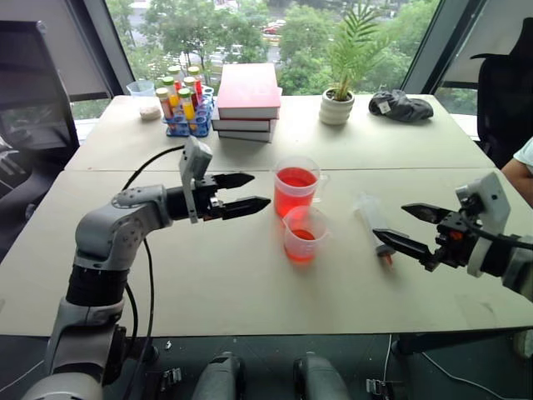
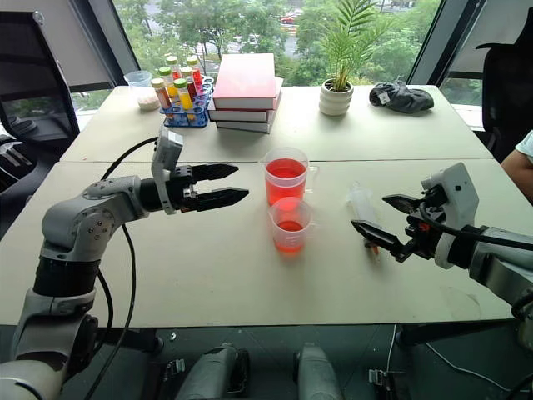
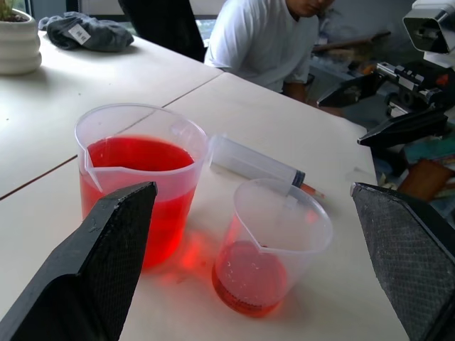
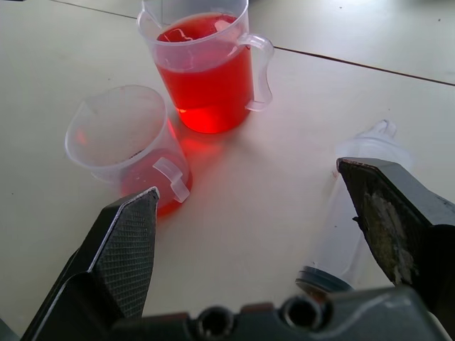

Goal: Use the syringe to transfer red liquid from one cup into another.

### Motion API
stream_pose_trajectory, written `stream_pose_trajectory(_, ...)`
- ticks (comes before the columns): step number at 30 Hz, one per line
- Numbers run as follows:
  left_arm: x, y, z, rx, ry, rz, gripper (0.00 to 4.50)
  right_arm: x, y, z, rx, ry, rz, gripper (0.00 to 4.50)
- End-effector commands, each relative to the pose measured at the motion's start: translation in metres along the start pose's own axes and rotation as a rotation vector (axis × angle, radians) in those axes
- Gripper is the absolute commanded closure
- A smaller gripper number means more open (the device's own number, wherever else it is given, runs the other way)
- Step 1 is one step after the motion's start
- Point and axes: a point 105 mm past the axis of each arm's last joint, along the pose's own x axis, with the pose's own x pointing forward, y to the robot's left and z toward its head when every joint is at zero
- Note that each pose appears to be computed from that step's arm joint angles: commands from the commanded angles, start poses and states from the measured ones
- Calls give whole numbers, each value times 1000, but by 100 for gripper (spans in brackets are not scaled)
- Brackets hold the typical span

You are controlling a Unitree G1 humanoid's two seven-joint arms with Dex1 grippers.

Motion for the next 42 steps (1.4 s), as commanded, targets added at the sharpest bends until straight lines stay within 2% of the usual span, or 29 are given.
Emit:
stream_pose_trajectory(1, 1, -1, 11, 54, -21, -11, 0, -6, 0, 11, -42, -32, -23, 9)
stream_pose_trajectory(28, 3, -3, 13, 64, -13, -31, 0, 0, -12, 3, -34, 29, -82, 9)
stream_pose_trajectory(37, 9, -3, 13, 70, -17, -46, 0, 16, -46, 5, 94, 76, -178, 9)
stream_pose_trajectory(42, 14, -2, 14, 80, -29, -57, 0, 39, -72, -6, 187, 219, -243, 9)
